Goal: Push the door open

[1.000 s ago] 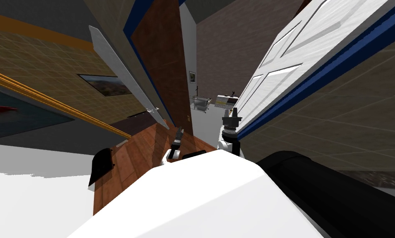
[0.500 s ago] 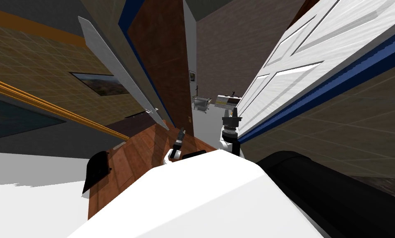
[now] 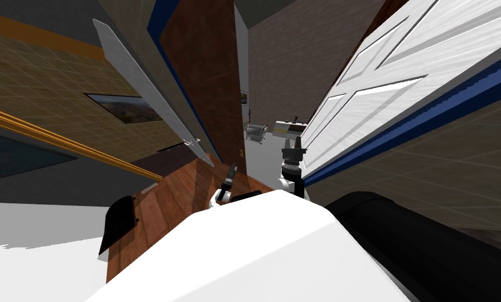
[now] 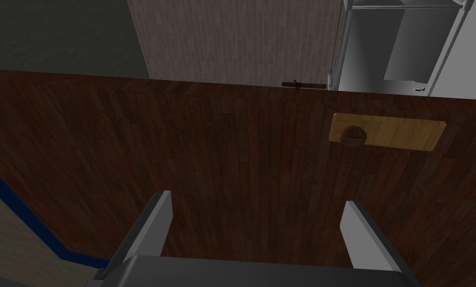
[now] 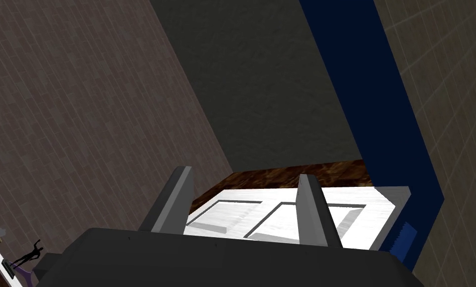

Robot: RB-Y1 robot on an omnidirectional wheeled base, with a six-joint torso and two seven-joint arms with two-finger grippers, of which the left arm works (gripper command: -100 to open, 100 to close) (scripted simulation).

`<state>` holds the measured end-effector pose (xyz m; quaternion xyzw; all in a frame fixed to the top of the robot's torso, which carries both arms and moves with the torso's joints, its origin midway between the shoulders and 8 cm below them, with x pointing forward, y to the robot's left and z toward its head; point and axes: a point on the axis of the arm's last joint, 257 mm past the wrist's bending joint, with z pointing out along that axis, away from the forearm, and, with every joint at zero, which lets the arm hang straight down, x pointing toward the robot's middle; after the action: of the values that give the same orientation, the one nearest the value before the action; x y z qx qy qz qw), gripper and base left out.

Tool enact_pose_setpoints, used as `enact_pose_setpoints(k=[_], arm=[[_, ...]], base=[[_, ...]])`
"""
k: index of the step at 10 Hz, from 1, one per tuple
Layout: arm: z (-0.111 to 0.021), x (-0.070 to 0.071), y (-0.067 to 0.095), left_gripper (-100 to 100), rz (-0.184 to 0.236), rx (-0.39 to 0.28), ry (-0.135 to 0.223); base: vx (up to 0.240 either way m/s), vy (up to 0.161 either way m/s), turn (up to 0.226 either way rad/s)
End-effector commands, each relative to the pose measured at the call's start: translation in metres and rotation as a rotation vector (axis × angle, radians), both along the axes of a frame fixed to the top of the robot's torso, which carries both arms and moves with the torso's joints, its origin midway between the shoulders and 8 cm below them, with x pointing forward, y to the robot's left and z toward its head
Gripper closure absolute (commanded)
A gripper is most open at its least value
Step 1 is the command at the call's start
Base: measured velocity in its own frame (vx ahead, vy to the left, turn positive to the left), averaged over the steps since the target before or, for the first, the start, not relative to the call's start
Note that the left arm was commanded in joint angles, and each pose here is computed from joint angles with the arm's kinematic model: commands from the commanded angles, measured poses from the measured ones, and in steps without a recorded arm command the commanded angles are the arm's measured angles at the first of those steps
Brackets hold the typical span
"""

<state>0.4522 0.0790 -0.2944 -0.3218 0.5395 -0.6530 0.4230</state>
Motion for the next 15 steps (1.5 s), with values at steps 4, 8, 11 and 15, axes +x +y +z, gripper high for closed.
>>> enact_pose_setpoints(k=[4, 8, 11, 15], arm=[[-0.026, -0.002, -0.016, -100, -0.048, 0.02, 0.05], [-0.05, -0.008, -0.033, -100, -0.094, 0.039, 0.097], [-0.063, -0.012, -0.043, -100, -0.122, 0.051, 0.125], [-0.074, -0.016, -0.052, -100, -0.145, 0.061, 0.148]], base=[[0.12, 0.073, -0.027], [0.129, 0.073, -0.029], [0.117, 0.067, -0.024], [0.076, 0.04, -0.014]])
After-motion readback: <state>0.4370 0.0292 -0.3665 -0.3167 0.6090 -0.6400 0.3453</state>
